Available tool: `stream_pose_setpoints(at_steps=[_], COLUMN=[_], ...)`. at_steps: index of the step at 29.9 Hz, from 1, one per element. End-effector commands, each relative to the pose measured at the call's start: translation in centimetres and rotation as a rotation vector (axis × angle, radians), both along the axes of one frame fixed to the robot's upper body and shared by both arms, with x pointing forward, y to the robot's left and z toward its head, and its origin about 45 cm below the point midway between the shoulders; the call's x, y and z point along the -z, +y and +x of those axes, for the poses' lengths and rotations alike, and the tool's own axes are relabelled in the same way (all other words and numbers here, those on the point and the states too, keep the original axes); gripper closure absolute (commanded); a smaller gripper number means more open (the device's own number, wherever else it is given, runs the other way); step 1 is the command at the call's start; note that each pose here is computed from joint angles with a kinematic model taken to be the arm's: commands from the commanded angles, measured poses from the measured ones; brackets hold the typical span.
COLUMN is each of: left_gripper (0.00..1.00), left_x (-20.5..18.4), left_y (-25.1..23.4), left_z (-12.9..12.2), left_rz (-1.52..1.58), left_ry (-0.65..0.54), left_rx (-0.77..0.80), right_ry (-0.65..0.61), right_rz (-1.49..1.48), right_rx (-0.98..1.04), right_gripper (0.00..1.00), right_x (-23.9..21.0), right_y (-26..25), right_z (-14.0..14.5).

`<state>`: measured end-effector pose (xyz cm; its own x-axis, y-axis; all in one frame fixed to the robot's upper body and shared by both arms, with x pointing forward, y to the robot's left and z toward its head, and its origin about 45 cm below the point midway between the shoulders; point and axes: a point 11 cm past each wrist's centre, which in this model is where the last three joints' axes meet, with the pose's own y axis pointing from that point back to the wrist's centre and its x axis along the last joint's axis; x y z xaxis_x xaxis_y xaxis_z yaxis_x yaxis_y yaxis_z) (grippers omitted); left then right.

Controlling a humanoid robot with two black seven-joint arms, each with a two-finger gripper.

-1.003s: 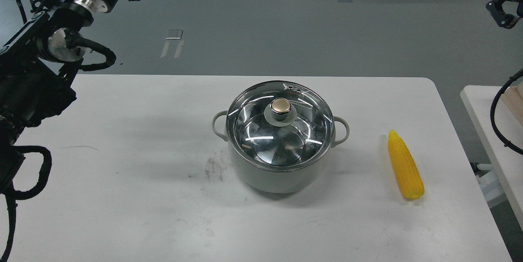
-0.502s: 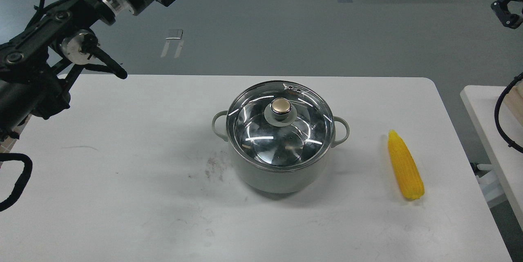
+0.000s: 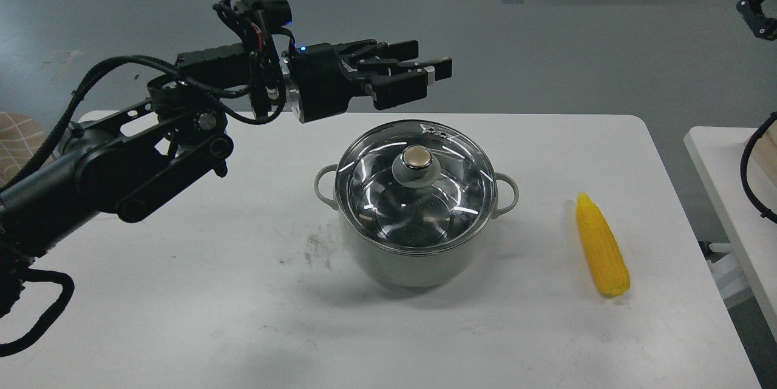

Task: Open pot and put corn in
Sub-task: 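Reach the left gripper over the pot to the lid's brass knob, then grasp the glass lid knob with the left gripper and lift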

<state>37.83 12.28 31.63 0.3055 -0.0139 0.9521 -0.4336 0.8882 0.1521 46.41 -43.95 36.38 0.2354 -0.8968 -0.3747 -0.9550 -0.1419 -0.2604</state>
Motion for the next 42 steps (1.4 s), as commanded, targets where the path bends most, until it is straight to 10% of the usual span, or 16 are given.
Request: stream_pose_setpoints(at_steps=[1,27,31,42], left_gripper=[0.19,0.2,0.45,0.71], left_x=[2.4,10.0,10.0,10.0], left_y=[-0.7,1.4,1.5,1.3], left_z=[-1.2,-1.0,-1.1,-1.5], left_rz=[0.098,0.235,0.23,0.218], left_ry=[-0.131,-0.105,-0.11,-0.102], left_rx=[0.087,0.051,0.051,0.091], right_ry=[-0.004,-0.012,-0.014,-0.014], right_rz=[0.001,0.001,0.001,0.001], right_rx=[-0.001,-0.004,-0.004,-0.004], right_gripper=[0.0,0.0,0.0,0.0], right_x=[-0.1,-0.6,-0.6,-0.6], right_y=[0.0,0.2,0.2,0.2], right_z=[0.0,0.1,0.1,0.1])
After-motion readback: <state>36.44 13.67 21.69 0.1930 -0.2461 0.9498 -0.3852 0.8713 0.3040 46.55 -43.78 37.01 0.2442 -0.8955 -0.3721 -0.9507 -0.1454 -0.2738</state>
